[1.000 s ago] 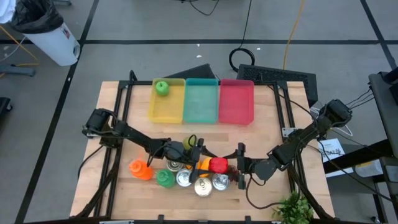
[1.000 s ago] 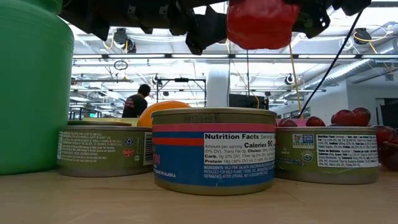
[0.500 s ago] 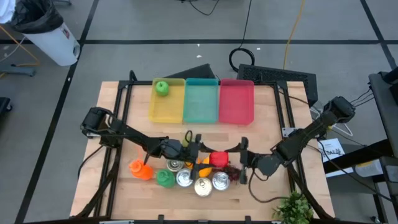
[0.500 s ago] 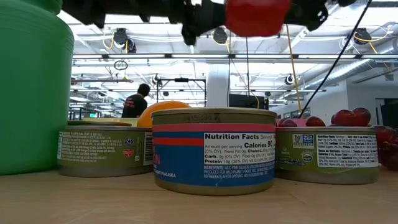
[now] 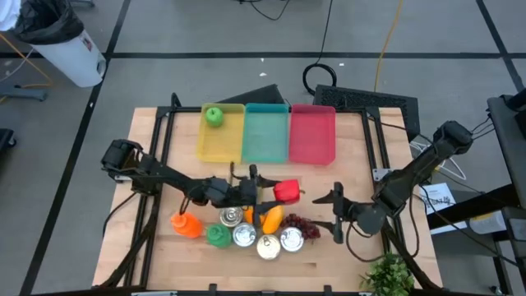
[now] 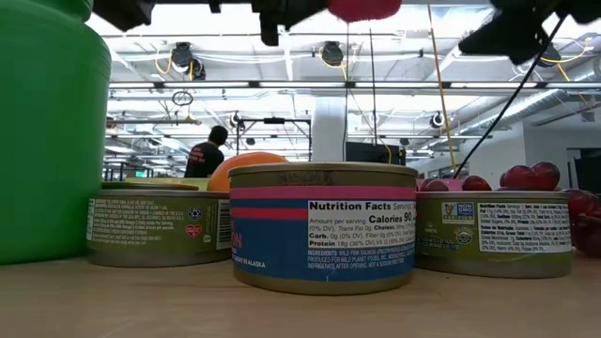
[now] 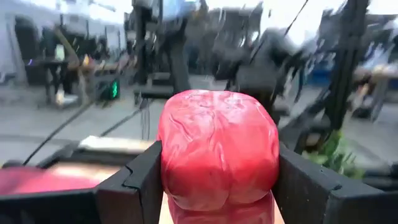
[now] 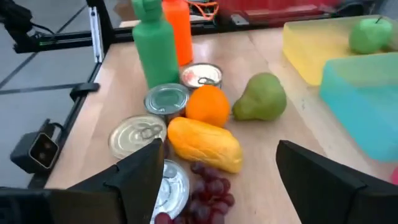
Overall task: Pick & Place Food Item
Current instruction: Put the red bell pepper into the yellow bin
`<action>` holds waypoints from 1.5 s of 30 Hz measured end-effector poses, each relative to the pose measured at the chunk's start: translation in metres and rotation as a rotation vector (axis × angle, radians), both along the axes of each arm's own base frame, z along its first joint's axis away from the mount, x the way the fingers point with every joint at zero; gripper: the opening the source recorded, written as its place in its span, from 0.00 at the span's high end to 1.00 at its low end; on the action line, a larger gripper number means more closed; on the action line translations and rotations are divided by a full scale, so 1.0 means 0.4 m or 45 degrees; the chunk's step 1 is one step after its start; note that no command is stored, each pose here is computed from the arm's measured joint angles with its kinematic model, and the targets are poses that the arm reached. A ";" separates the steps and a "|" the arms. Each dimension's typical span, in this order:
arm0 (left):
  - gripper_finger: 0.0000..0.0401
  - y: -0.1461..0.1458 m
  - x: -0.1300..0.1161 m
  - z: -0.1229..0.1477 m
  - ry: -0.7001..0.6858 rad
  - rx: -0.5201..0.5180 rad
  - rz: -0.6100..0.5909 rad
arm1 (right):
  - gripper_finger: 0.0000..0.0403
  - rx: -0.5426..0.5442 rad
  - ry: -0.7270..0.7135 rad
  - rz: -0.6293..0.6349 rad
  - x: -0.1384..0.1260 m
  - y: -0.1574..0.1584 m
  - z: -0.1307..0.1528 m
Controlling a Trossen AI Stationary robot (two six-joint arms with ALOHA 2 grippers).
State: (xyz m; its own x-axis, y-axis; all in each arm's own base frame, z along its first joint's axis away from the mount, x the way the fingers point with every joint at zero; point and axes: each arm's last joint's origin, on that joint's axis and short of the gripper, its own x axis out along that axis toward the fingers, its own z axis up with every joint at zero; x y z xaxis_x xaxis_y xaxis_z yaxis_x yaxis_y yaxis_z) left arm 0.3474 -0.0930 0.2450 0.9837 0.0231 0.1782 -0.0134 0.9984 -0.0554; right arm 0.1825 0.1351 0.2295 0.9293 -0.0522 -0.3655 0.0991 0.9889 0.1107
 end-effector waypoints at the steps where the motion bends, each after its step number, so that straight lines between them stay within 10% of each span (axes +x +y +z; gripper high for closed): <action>1: 0.43 0.004 -0.006 0.004 -0.057 -0.006 -0.027 | 0.29 0.001 -0.023 -0.004 0.003 -0.005 -0.005; 17: 0.44 0.060 -0.049 0.030 -0.453 0.055 -0.157 | 0.29 -0.026 -0.815 -0.004 0.047 -0.130 -0.050; 28: 0.44 0.078 -0.036 0.012 -0.346 0.046 -0.175 | 0.19 -0.351 -0.875 0.065 0.177 -0.135 -0.022; 45: 0.44 0.085 -0.035 0.015 -0.356 0.093 -0.155 | 0.17 -0.236 -1.051 0.145 0.225 -0.156 0.059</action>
